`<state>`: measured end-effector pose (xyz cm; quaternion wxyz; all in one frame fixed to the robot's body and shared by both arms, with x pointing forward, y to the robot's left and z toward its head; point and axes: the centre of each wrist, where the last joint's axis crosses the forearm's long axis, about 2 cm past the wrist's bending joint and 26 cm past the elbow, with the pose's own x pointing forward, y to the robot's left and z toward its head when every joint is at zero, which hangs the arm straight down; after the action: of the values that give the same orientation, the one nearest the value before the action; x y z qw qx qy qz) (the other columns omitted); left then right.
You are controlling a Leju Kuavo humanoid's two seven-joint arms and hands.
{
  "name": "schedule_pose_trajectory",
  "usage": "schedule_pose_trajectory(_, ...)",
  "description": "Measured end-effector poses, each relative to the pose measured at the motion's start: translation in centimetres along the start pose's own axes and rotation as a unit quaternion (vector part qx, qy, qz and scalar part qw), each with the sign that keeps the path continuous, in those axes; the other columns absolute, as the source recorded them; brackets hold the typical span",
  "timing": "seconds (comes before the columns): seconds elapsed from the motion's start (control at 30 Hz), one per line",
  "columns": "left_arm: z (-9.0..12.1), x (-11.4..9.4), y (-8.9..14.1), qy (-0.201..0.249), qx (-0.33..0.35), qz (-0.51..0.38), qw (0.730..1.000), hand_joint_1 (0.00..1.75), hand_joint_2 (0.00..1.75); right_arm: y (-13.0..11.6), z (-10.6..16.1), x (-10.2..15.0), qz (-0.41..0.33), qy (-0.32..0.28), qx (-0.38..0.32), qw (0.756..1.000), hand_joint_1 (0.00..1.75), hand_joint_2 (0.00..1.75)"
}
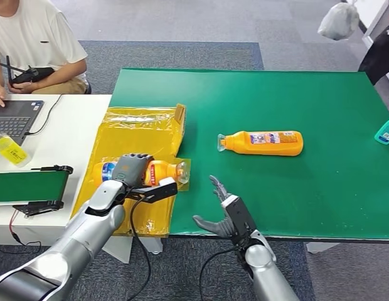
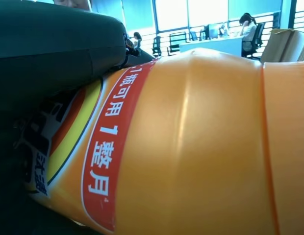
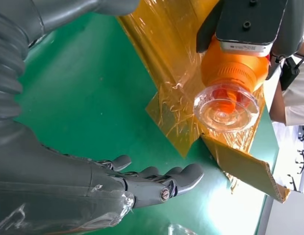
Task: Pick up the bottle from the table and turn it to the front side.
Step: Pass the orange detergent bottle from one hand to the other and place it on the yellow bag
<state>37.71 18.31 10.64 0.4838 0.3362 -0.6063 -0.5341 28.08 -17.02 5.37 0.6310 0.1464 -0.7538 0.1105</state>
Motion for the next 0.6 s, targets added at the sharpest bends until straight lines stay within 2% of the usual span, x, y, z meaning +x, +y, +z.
schedule_pose_trajectory(0.5,-0.2,1.3,-0.2,-0.019,-0.001,0.024,1.0,1.75,1.75,-0.1,0.0,0.0,0.004,0.002,0.002,1.0,0.0,1.75)
schedule_pose_trajectory(0.6,-0.2,1.5,-0.3,-0.021,-0.001,0.026,0.999,1.23,1.75,-0.1,0.0,0.0,0.004,0.002,0.002,1.0,0.0,1.75)
